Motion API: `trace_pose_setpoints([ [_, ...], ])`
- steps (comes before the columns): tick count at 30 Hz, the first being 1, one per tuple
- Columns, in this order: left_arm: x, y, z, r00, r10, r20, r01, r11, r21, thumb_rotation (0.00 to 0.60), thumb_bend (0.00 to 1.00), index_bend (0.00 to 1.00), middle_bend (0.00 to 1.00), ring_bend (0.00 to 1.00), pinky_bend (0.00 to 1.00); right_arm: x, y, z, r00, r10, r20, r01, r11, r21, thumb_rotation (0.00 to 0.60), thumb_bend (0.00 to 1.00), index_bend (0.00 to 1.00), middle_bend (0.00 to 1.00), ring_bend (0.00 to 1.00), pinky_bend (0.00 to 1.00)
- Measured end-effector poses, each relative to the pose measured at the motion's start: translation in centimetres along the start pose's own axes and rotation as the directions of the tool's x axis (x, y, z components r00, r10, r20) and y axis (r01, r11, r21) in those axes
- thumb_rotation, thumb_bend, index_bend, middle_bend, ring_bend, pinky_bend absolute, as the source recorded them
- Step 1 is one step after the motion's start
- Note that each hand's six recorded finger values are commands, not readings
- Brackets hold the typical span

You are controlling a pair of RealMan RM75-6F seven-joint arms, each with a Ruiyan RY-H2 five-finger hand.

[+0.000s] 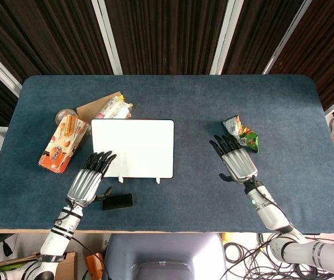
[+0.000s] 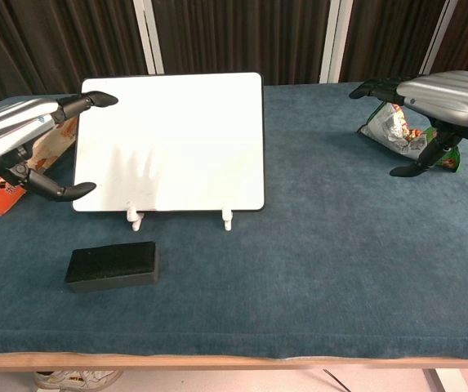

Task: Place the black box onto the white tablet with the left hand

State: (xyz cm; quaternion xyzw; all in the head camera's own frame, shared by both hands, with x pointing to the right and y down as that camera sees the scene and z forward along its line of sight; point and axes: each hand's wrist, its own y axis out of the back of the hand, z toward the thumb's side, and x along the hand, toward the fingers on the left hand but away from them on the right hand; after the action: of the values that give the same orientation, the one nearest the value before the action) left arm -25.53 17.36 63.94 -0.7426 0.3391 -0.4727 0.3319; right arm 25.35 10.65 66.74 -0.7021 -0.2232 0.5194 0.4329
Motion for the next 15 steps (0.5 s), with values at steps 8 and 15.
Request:
trace_pose_setpoints([
  [8, -2.4, -1.0, -0.1, 0.999, -0.046, 0.011, 0.046, 0.999, 0.006, 0.600, 0.33, 0.00, 0.04, 0.01, 0.07, 1.7, -0.2, -1.7, 1.000, 0.006, 0.029, -0.006, 1.000, 0.020, 0.600, 0.11, 0.00, 0.00, 0.00, 0.00],
  [15, -6.2, -4.1, -0.4, 0.985, -0.165, 0.045, 0.164, 0.986, 0.024, 0.600, 0.30, 0.00, 0.04, 0.02, 0.09, 5.2, -0.6, -5.9, 0.995, 0.025, 0.095, -0.029, 0.999, 0.035, 0.600, 0.11, 0.00, 0.00, 0.00, 0.00],
])
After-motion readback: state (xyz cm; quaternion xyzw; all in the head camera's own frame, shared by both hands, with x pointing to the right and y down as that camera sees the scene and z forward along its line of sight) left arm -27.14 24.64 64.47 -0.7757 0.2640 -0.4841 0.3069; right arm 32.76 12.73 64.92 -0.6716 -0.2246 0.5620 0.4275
